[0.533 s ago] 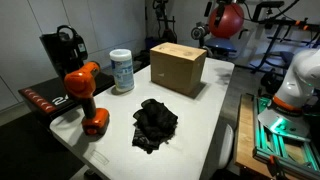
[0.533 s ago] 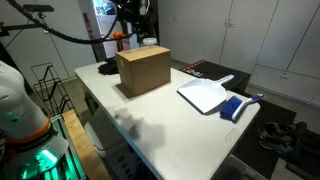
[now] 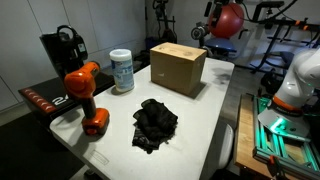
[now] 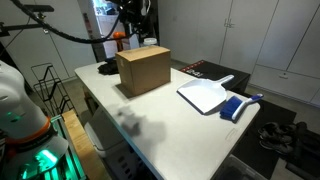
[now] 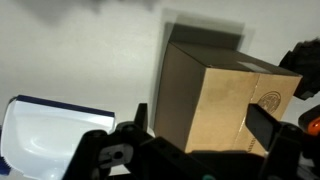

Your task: Place the brown box upright.

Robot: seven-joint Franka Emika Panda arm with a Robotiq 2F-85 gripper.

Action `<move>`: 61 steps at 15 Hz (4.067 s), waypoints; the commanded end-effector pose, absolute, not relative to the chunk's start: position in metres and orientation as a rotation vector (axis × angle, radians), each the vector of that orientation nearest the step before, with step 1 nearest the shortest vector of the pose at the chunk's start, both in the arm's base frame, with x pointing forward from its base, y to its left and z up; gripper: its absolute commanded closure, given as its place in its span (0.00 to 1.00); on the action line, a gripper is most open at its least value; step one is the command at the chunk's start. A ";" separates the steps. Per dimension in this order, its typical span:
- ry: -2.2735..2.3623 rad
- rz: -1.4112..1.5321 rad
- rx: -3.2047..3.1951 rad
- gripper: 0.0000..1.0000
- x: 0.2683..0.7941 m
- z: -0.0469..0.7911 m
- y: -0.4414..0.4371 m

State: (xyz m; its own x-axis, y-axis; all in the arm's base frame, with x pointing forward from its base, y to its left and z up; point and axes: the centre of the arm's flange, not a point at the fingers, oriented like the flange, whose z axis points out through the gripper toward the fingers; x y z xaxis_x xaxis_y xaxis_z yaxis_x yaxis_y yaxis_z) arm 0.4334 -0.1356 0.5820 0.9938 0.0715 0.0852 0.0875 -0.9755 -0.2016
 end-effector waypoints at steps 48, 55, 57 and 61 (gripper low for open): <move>0.089 -0.052 -3.004 0.00 0.508 0.453 -0.176; 0.006 -0.152 -2.878 0.00 0.524 0.473 -0.136; -0.013 -0.173 -2.848 0.00 0.534 0.474 -0.123; -0.044 -0.145 -2.826 0.00 0.547 0.462 -0.109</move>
State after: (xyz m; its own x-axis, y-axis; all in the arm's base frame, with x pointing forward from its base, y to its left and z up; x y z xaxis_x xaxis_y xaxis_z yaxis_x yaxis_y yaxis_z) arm 0.5355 -0.1140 0.4730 0.9932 -0.0097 0.1164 0.0228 -0.9614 -0.2742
